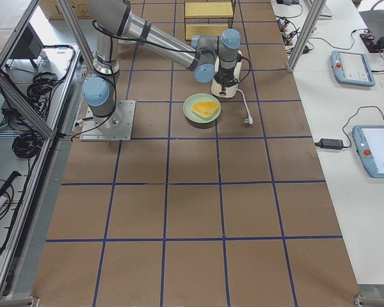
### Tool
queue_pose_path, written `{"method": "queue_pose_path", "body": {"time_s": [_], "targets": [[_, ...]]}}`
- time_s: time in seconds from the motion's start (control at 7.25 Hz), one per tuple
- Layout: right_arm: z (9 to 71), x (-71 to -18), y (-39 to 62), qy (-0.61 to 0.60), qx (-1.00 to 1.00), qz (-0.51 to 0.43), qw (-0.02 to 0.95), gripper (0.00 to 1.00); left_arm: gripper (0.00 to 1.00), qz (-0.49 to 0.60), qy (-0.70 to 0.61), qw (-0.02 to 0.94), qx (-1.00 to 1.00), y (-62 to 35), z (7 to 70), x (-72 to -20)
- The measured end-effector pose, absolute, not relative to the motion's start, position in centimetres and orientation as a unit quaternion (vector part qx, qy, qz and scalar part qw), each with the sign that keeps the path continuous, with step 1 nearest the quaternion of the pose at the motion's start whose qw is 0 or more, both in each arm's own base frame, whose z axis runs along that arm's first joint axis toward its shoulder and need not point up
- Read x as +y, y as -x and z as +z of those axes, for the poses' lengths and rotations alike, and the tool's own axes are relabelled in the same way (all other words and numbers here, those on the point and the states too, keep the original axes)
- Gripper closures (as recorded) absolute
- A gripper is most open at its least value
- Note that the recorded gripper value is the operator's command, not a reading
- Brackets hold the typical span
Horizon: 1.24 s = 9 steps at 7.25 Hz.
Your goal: Press toaster with right arm
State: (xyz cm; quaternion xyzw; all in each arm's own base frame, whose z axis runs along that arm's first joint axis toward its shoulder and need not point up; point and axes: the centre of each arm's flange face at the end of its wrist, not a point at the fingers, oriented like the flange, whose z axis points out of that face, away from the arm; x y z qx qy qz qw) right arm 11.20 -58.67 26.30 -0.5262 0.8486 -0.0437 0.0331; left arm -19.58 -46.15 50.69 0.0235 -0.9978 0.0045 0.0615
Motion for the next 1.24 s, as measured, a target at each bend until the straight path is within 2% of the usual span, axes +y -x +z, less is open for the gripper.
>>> {"method": "queue_pose_path", "body": {"time_s": [0.55,0.69,0.83,0.97,1.1,1.24], "targets": [[25.6,-58.7,-11.2,0.525,0.849,-0.038,0.037,0.88,0.0,0.004,-0.023,0.061,-0.998,19.6,50.7,-46.2],[25.7,-58.8,-11.2,0.525,0.849,-0.039,0.037,0.85,0.0,0.004,-0.023,0.061,-0.998,19.6,50.7,-46.2],[25.8,-58.8,-11.2,0.524,0.85,-0.039,0.036,0.61,0.0,0.004,-0.023,0.061,-0.998,19.6,50.7,-46.2],[26.3,-58.8,-11.2,0.521,0.852,-0.042,0.033,0.17,0.0,0.004,-0.023,0.061,-0.998,19.6,50.7,-46.2],[27.8,-59.0,-11.1,0.505,0.861,-0.051,0.025,0.05,0.0,0.004,-0.023,0.061,-0.998,19.6,50.7,-46.1],[30.2,-59.0,-11.2,0.472,0.88,-0.054,0.022,0.0,0.0,0.005,-0.023,0.061,-0.998,19.6,50.7,-46.1]]}}
